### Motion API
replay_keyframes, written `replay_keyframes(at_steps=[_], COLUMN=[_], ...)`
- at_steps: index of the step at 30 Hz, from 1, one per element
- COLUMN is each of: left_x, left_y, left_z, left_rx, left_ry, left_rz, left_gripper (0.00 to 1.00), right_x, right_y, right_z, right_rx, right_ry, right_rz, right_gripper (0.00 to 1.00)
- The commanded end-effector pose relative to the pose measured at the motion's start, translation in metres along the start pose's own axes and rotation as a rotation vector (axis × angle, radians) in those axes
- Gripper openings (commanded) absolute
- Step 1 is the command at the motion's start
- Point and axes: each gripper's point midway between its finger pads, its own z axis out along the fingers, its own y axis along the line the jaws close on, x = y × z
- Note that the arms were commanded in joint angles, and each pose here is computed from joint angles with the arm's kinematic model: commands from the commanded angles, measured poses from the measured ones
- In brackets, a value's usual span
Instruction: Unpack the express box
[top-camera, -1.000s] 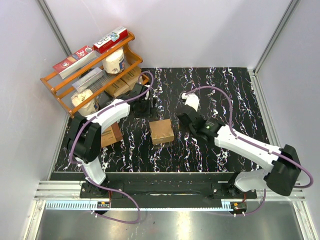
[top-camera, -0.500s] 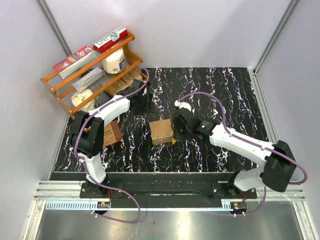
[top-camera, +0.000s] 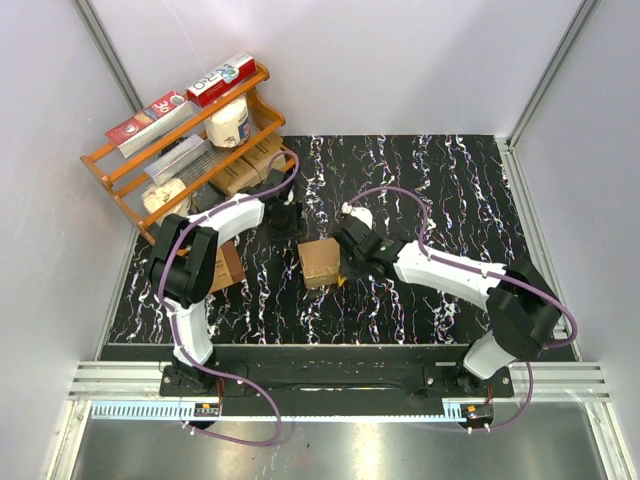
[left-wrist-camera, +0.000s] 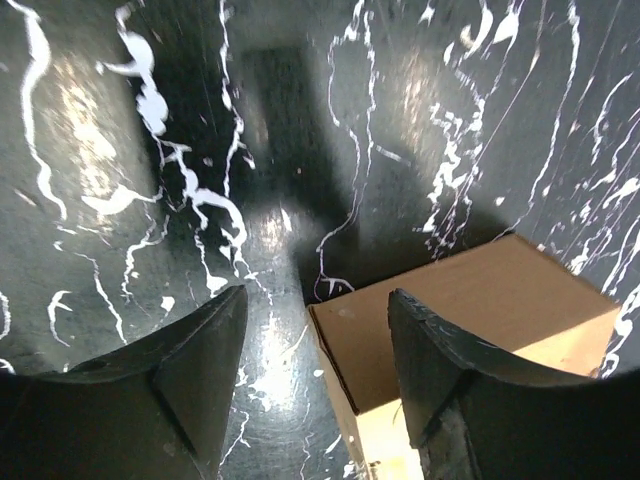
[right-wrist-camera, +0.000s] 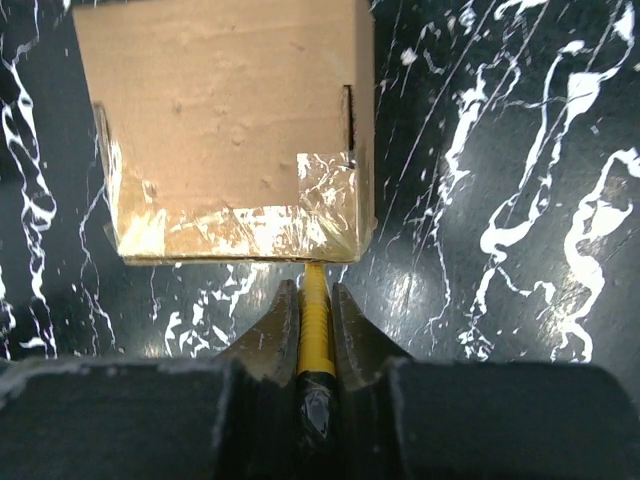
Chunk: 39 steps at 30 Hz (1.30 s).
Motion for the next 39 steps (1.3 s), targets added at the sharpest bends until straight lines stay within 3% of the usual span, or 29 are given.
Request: replay_keyframes(at_steps=[1, 8, 13, 19, 25, 35, 39], left_x=[0.014, 0.045, 0.053, 0.032, 0.025, 0.053, 0.061], left_y=[-0.01, -0.021, -0.014, -0.003, -0.017, -0.042, -0.04], left_z=[-0.009, -0.023, -0.033, -0.057, -0.069, -0.047, -0.04], left_rx=[0.106, 0.233, 0.209, 0.137, 0.222, 0.408, 0.412], left_ry=[0.031, 0.08, 0.063, -0.065, -0.106, 0.05, 0.087], left_rz=[0.019, -0.008, -0.036, -0.098, -0.118, -0.077, -0.082], left_gripper=[0.61, 0.56, 0.54, 0.71, 0.74, 0.64, 0.51], right_x=[-0.047, -0.069, -0.077, -0.079, -0.077, -0.078, -0.08], right_y=[-0.006, -0.028, -0.035, -0.041, -0.04, -0.033, -0.029], right_z=[-0.004, -0.001, -0.002, -0.005, -0.005, -0.005, -0.008], right_rx=[0.014, 0.032, 0.045, 0.051, 0.047, 0.008, -0.012], right_ry=[-0.136, -0.182, -0.197, -0.206, -0.201, -0.188, -0.187], right_rz=[0.101, 0.162, 0.158, 0.158, 0.161, 0.125, 0.125], right_gripper=[0.0, 0.0, 0.0, 0.0, 0.0, 0.0, 0.0])
